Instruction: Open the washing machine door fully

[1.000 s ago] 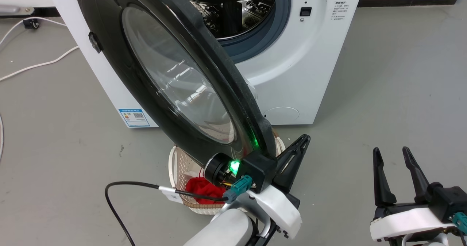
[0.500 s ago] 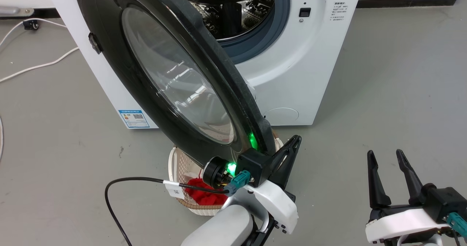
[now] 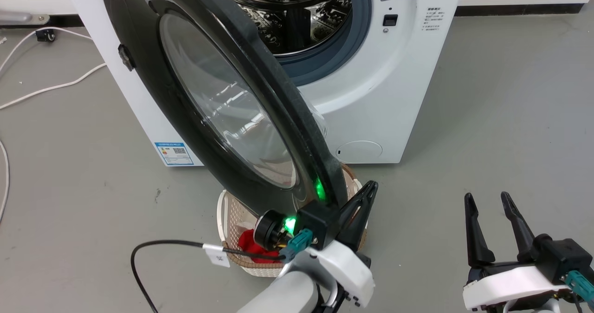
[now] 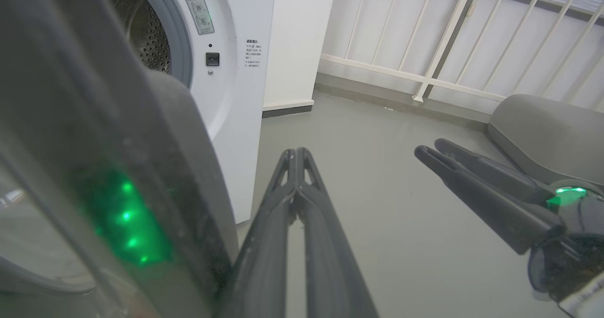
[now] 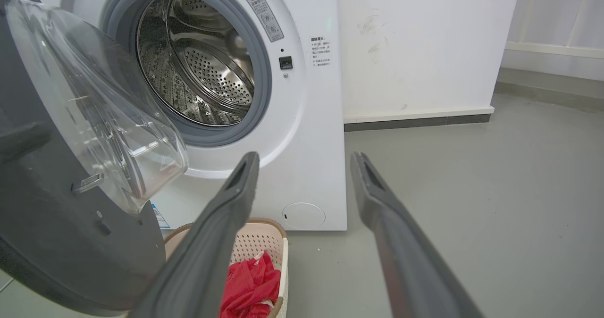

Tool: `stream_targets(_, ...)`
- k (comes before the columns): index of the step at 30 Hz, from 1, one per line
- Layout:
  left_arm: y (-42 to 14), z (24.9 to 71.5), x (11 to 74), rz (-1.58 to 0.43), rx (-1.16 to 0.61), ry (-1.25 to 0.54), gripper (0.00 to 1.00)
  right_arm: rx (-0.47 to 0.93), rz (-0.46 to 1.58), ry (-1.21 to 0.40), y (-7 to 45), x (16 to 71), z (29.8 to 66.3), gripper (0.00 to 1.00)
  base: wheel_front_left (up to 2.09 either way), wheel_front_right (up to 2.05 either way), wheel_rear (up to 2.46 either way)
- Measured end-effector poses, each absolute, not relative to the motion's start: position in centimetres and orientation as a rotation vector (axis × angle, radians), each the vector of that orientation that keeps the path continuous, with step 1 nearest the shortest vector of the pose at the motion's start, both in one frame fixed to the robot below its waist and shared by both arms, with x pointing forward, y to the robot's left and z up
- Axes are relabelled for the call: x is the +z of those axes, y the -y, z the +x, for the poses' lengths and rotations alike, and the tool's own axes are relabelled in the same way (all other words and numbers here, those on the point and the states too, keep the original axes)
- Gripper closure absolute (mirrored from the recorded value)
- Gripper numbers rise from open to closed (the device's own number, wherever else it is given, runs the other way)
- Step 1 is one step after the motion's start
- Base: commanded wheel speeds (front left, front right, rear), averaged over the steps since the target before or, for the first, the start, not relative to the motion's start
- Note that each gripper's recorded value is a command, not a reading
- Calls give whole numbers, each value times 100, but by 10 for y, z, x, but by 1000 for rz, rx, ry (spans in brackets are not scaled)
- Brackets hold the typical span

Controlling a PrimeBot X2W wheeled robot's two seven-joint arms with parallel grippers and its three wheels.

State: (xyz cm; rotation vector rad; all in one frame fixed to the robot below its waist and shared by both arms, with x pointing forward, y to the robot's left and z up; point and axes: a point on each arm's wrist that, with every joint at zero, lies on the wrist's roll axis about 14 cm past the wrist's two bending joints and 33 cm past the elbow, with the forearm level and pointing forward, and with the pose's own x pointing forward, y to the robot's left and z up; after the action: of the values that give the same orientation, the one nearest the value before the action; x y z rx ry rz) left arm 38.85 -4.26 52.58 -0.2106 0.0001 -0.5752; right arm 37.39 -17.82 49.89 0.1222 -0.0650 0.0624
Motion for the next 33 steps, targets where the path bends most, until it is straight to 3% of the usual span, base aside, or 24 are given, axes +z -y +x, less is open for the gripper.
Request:
stream_targets(20,-28,350,516,-183,-361,27,100,124,131,40,157,492,378,0,0,0,0)
stream_targets(33,-96,328,526,-152,-130,75,100,262,125,26,111,491,396,0,0,0,0)
